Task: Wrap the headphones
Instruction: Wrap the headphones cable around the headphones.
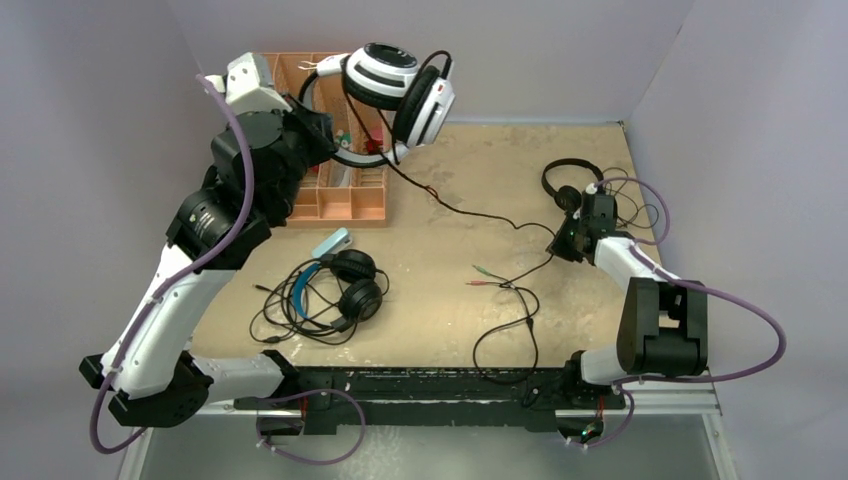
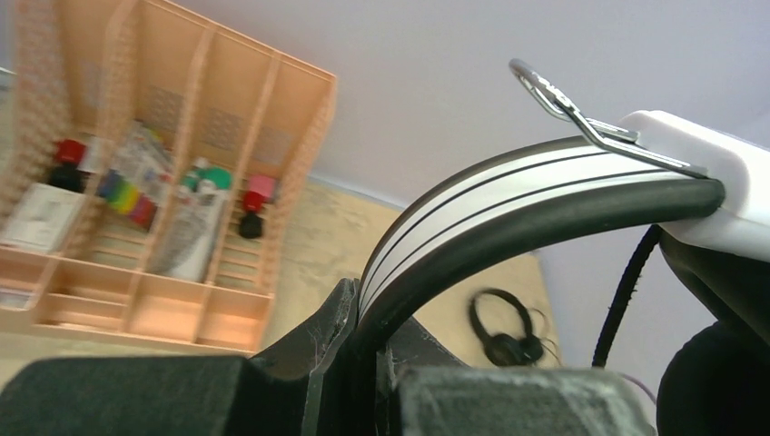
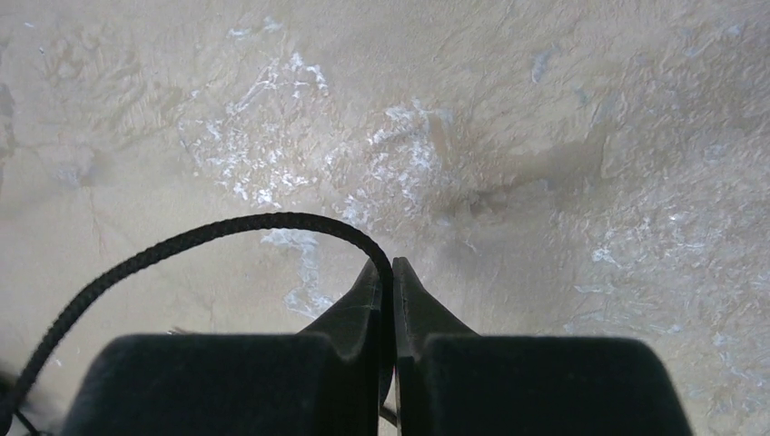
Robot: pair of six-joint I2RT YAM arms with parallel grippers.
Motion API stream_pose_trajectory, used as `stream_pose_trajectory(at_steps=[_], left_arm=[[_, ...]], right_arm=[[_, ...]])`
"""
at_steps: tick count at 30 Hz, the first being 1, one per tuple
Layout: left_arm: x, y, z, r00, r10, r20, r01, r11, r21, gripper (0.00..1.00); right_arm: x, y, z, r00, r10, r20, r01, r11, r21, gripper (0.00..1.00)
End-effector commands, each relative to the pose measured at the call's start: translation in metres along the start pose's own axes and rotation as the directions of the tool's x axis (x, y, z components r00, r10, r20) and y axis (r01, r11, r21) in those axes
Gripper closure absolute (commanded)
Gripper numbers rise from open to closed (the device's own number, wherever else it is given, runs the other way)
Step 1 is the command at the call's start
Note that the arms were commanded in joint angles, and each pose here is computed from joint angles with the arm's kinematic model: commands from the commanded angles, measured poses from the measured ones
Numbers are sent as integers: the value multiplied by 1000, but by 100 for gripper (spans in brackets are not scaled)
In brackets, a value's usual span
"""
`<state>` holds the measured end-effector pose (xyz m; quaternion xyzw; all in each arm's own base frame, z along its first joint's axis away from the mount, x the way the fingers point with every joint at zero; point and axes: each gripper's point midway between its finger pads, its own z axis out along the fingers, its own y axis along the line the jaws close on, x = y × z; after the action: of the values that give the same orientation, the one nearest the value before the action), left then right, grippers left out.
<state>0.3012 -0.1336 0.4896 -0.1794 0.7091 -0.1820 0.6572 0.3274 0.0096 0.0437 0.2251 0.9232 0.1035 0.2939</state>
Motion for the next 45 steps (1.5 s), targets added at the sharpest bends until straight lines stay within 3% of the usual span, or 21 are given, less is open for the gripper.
stream_pose_trajectory(at_steps=[1,3,8,14,20,25,29,37,45], left_arm=[[-34,-64,-10,972,-236,-12,231,940,252,100],[-34,-64,-11,972,-233,-15,229,941,250,100],[-22,-57,-5,979,-203,-16,201,954,223,100],[-14,-62,6,984,-175,-23,175,960,219,100],[-3,-60,10,982,-189,-25,190,957,218,100],[-3,-61,13,983,-183,-21,183,959,219,100],[-8,-57,9,984,-176,-4,173,962,213,100],[-26,-58,0,981,-190,21,180,956,232,100],[-33,-66,-6,978,-206,16,194,944,268,100]], right_arm=[[-6,-2,-3,1000,-18,3,18,1000,16,93],[-15,-3,-5,997,-63,40,62,998,21,82],[-18,40,-19,982,-166,90,181,964,-194,39],[-31,66,-53,980,-194,55,201,949,-243,19],[-10,139,-88,990,-136,-43,109,916,-386,14],[33,232,-109,963,9,-270,-171,795,-582,12],[61,284,-107,925,93,-367,-308,749,-587,13],[85,306,-50,800,311,-514,-550,722,-419,15],[104,334,-16,753,354,-554,-596,724,-348,17]])
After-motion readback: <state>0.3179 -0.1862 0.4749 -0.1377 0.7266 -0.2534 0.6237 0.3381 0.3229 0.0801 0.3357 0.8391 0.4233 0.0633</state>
